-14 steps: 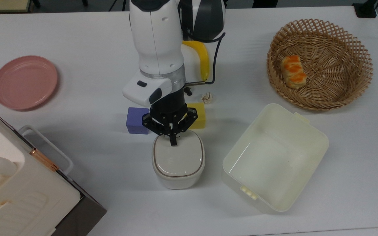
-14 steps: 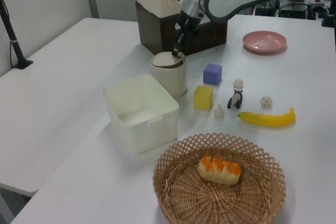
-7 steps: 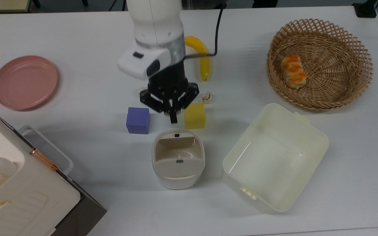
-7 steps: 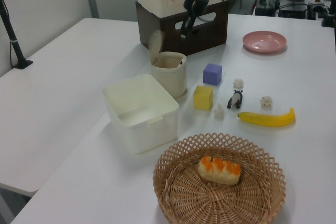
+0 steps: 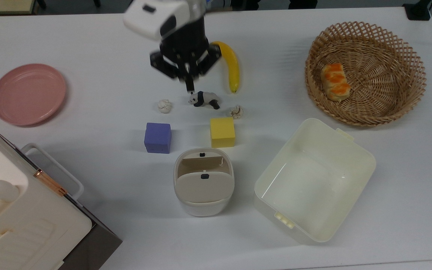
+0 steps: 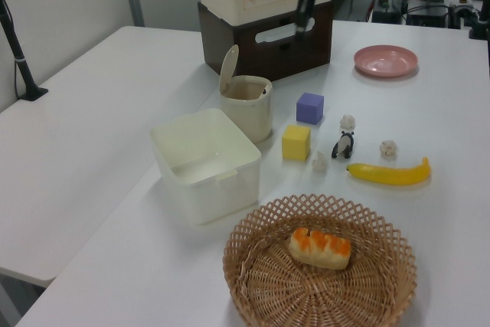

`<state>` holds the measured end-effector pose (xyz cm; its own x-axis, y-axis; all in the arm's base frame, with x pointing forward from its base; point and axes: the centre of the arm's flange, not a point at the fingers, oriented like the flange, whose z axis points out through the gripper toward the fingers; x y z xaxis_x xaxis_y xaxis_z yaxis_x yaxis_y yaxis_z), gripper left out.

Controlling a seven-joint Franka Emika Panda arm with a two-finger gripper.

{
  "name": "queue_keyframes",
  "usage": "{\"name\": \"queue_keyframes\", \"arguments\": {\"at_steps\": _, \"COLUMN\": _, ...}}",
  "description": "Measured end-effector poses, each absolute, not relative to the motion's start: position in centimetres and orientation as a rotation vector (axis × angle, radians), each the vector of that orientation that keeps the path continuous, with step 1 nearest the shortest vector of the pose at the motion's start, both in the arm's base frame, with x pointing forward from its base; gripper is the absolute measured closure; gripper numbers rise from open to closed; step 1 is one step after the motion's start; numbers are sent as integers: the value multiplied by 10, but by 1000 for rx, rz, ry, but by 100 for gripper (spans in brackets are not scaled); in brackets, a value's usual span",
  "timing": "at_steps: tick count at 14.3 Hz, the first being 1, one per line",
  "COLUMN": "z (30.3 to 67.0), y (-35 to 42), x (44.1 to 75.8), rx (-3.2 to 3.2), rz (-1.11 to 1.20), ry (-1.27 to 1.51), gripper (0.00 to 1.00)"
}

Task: Open the trash can

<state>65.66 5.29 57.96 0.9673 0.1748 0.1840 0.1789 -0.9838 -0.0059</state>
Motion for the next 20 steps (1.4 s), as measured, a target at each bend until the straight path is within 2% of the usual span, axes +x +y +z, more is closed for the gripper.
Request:
{"name": "queue_keyframes", "arguments": {"at_steps": 9, "z": 623, "y": 26, "x": 596, "rx": -3179, "rz": 17, "ry": -241, "gripper": 99}}
{"name": "queue_keyframes", "arguments": {"at_steps": 14, "z": 625, "y": 17, "x": 587, "rx": -3179, "rz": 59, "ry": -215, "gripper": 97}}
{"name": "queue_keyframes", "arguments": {"at_steps": 17, "z": 622, "y": 6, "x": 588, "rx": -3181, "rz": 69, "ry": -184, "gripper": 70}}
{"name": "queue_keyframes", "arguments": {"at_steps": 20, "z": 623, "y": -4, "x": 587, "rx": -3183, "rz": 67, "ry": -138, "gripper": 65}}
